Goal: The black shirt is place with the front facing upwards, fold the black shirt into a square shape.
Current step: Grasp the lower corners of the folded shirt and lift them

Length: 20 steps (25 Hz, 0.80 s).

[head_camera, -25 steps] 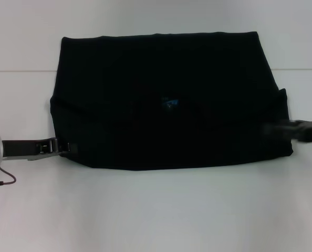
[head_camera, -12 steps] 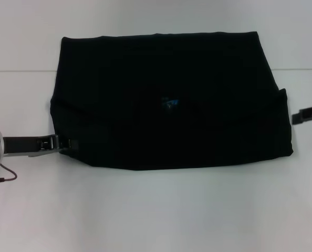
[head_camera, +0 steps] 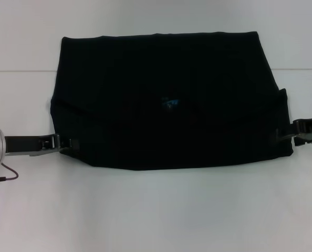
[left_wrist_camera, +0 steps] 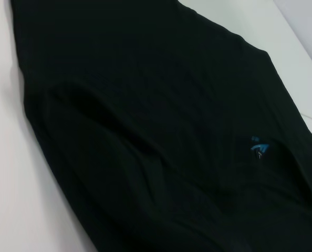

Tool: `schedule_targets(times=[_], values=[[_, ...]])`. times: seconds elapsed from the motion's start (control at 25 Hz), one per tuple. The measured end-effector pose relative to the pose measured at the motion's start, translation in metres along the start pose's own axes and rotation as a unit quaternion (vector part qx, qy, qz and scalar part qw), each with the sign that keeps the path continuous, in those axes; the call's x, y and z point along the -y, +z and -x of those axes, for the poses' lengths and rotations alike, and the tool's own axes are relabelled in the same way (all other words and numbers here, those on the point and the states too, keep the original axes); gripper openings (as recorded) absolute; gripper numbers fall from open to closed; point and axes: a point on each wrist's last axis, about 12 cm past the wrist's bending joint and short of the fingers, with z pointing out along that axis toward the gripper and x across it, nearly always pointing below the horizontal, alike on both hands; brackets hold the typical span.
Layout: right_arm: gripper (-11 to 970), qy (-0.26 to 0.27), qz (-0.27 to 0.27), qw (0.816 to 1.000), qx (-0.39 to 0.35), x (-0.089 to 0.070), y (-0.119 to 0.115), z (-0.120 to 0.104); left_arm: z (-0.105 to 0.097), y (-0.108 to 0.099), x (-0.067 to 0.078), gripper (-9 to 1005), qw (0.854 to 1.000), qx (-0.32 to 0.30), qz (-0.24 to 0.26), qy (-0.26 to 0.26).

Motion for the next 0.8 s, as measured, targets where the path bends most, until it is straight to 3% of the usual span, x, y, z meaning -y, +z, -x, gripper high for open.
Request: schedule_targets(times=[0.24,0.52,0.8], values=[[824,-0.005,0.001,1.0,0.004,-0.005,0.005,0.001,0.0,0.001,0.0,36,1.0,0.001,-0.002,-0.002],[620,-0.04,-0.004,0.999,0.005,-0.016,0.011,0.002,0.0,0.001,0.0,37,1.0,0.002,-0.002,0.001],[457,-0.041,-0.006,0.999,0.007,-0.017,0.013,0.003,0.0,0.001,0.0,37,1.0,0.003,-0.002,0.001]])
